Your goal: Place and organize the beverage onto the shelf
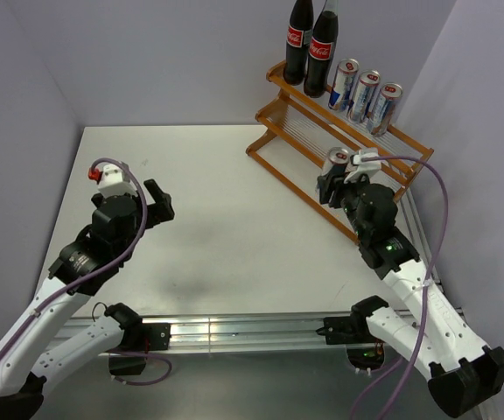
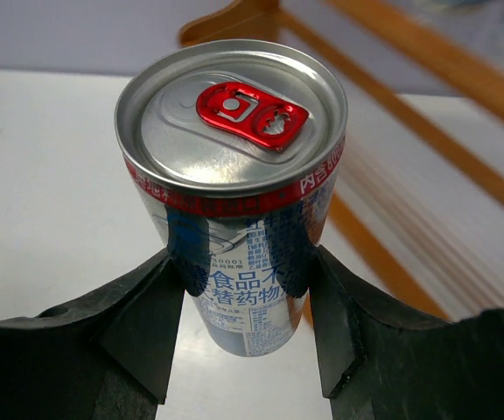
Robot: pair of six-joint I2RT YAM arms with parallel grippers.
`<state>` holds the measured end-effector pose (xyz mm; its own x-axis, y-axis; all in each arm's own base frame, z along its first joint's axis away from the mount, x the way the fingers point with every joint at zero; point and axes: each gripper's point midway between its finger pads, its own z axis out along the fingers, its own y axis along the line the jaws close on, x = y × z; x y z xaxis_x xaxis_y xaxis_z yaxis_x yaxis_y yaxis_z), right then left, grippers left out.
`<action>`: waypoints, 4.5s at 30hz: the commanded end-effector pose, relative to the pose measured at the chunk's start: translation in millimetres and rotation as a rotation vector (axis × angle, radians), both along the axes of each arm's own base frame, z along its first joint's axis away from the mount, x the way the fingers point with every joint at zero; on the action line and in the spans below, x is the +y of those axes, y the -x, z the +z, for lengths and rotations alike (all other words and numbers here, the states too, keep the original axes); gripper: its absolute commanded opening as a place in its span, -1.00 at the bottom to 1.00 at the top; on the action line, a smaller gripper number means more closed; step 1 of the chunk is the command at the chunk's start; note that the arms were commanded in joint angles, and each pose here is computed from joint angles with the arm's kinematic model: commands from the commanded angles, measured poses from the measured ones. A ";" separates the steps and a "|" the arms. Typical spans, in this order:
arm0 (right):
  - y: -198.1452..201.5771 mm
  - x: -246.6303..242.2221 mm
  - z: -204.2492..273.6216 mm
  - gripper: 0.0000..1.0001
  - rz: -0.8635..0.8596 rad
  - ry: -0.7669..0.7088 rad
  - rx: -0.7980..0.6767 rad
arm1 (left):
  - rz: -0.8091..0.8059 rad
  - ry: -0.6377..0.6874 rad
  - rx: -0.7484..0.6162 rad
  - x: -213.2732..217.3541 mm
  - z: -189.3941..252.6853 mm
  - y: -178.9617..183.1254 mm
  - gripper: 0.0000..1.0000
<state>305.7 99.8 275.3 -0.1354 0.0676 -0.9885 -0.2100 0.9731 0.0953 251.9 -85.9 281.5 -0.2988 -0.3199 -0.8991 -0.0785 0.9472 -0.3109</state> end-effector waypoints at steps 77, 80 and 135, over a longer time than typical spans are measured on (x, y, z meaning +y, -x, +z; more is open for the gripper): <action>-78.7 -194.8 133.2 0.68 -0.487 0.001 -0.228 | -0.131 -0.036 -0.018 -9.5 0.1 -5.4 0.99; -73.1 -196.8 137.4 0.99 -0.510 -0.010 -0.235 | -0.132 -0.033 -0.013 -9.1 -0.8 -6.3 0.99; 125.6 -75.4 18.0 1.00 -0.178 -0.001 0.192 | 0.146 -0.132 0.103 76.5 39.2 9.6 0.99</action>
<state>186.3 32.2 303.3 -0.2490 0.1336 -0.9592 -0.0508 0.9873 0.1507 258.9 -6.6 309.0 -0.3440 -0.2554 -0.9036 -0.2833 0.9457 -0.1594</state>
